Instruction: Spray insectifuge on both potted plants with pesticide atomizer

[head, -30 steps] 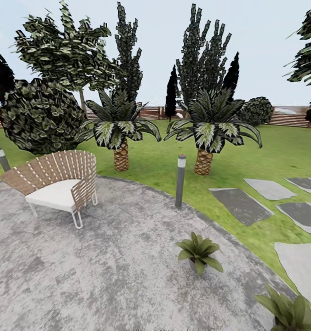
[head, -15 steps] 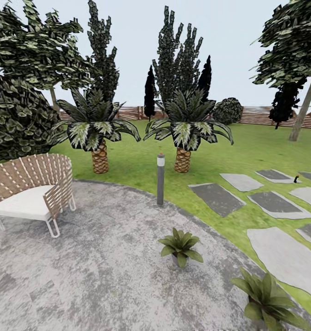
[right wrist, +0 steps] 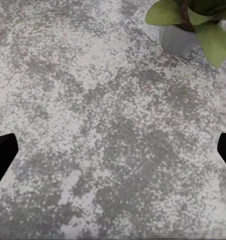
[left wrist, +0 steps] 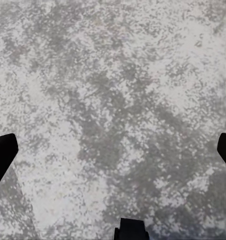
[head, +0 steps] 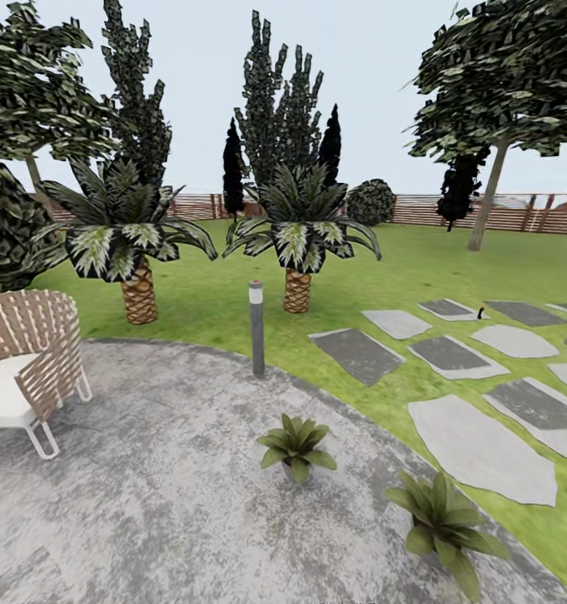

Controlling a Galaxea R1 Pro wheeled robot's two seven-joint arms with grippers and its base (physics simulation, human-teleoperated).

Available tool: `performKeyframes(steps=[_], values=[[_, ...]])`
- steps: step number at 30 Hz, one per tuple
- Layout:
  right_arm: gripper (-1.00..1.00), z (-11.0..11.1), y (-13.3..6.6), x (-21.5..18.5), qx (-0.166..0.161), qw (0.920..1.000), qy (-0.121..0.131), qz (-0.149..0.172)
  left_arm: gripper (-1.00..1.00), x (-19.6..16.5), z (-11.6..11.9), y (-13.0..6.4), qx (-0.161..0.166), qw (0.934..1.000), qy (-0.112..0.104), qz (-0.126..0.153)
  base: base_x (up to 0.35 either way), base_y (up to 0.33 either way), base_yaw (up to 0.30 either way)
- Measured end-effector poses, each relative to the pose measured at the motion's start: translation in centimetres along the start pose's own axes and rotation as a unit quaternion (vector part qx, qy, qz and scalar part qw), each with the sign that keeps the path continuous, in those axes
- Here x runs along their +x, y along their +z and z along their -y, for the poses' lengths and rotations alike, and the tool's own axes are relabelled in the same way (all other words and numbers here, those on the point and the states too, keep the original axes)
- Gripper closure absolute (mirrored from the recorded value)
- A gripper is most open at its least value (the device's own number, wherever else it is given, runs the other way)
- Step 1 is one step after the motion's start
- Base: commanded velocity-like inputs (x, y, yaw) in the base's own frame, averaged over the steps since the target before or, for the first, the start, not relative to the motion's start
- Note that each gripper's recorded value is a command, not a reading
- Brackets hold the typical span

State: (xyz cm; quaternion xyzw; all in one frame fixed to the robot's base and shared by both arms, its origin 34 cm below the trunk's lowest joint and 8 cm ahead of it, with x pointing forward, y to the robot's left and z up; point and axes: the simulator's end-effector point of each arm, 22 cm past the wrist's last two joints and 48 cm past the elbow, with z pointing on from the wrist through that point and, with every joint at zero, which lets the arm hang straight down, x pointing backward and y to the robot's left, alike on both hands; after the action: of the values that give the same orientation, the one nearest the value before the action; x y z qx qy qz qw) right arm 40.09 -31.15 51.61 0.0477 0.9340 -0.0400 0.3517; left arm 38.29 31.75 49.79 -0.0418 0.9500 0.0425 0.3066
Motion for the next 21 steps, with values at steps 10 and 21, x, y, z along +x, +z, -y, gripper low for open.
performKeyframes(steps=[10,21], values=[[-1.00,0.01,0.00,0.00,0.000,1.0000,0.000,0.000,-1.00,0.01,0.24,0.00,0.003,1.0000,0.002,0.000,0.000,-0.244,-0.299],[-1.00,0.03,0.00,0.00,0.001,1.0000,0.000,0.000,-1.00,0.02,0.35,0.00,0.004,1.0000,0.004,0.000,0.000,-0.269,-0.299]])
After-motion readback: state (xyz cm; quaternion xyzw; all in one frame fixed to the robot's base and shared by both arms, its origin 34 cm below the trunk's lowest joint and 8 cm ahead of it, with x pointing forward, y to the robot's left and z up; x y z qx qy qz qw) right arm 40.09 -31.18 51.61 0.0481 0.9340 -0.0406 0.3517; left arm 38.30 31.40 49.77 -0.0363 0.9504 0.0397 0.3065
